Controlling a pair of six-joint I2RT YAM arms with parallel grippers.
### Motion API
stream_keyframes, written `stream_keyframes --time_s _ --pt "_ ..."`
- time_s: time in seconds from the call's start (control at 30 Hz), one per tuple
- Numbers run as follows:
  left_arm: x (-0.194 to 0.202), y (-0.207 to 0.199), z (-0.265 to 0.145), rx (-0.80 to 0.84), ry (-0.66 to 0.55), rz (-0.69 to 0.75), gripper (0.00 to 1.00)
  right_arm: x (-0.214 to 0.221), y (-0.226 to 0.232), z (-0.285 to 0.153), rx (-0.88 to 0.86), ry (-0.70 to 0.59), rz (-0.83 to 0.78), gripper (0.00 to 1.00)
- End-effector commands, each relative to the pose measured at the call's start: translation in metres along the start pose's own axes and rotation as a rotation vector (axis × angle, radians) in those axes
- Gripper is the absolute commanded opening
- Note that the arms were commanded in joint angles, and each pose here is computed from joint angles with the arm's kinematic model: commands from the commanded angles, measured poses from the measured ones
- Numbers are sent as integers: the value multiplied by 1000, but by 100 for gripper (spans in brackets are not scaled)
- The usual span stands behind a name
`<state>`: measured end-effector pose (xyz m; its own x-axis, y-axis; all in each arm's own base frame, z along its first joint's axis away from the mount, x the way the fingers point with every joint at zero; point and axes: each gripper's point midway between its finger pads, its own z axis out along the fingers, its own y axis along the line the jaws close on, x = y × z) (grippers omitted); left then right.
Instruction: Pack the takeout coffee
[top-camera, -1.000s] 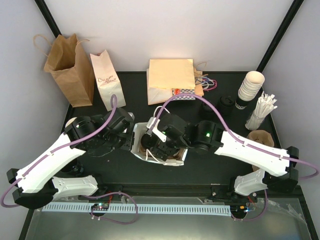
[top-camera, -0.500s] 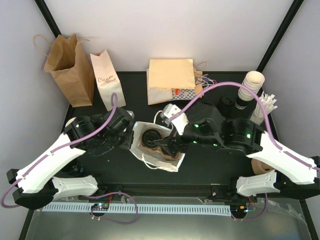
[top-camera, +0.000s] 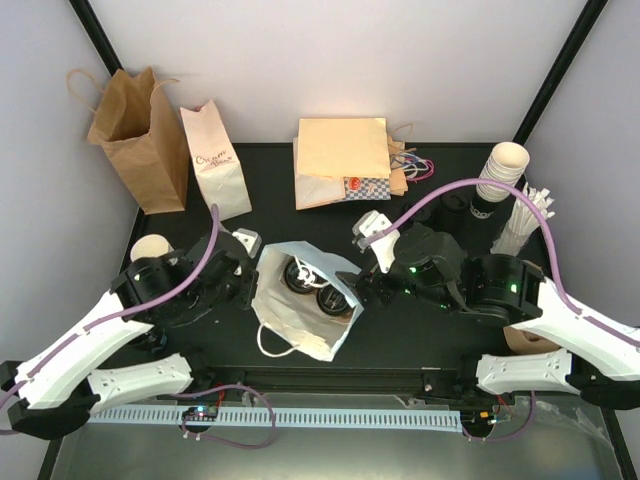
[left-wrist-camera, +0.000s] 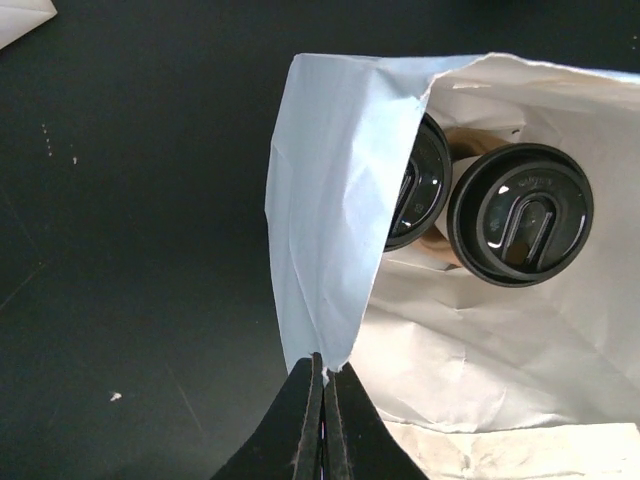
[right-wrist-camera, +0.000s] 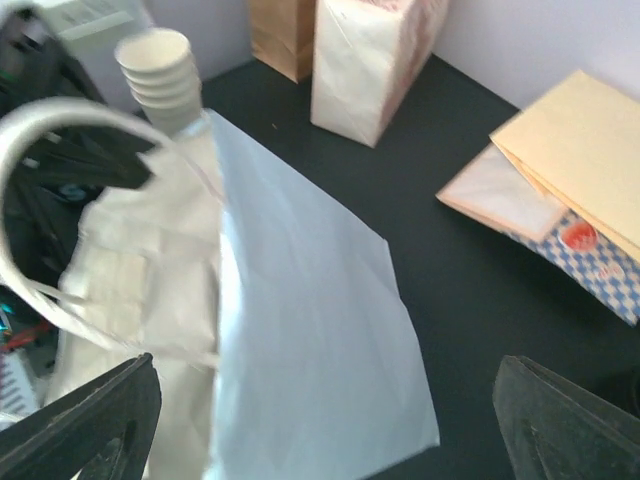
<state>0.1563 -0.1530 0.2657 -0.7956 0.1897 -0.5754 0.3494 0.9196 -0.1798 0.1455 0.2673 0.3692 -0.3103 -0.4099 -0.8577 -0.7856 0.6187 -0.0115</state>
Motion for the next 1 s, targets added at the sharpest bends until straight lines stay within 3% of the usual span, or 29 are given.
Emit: stream_keyframes --time_s 0.0,0.13,0.33,0.53,0.77,0.97 --pt "-12 4 -1 18 -128 1 1 13 -23 4 125 -9 45 93" --pt "-11 7 -4 22 -142 -35 2 35 -29 16 167 49 53 93" --pt "-16 13 1 -6 -44 -110 2 58 -63 33 274 127 176 93" --pt "-54 17 0 38 -22 -146 2 86 -88 50 282 176 307 93" --pt "-95 36 21 23 55 -179 2 116 -90 71 289 246 338 93" --pt "-102 45 50 37 178 -223 2 141 -83 89 257 301 345 94"
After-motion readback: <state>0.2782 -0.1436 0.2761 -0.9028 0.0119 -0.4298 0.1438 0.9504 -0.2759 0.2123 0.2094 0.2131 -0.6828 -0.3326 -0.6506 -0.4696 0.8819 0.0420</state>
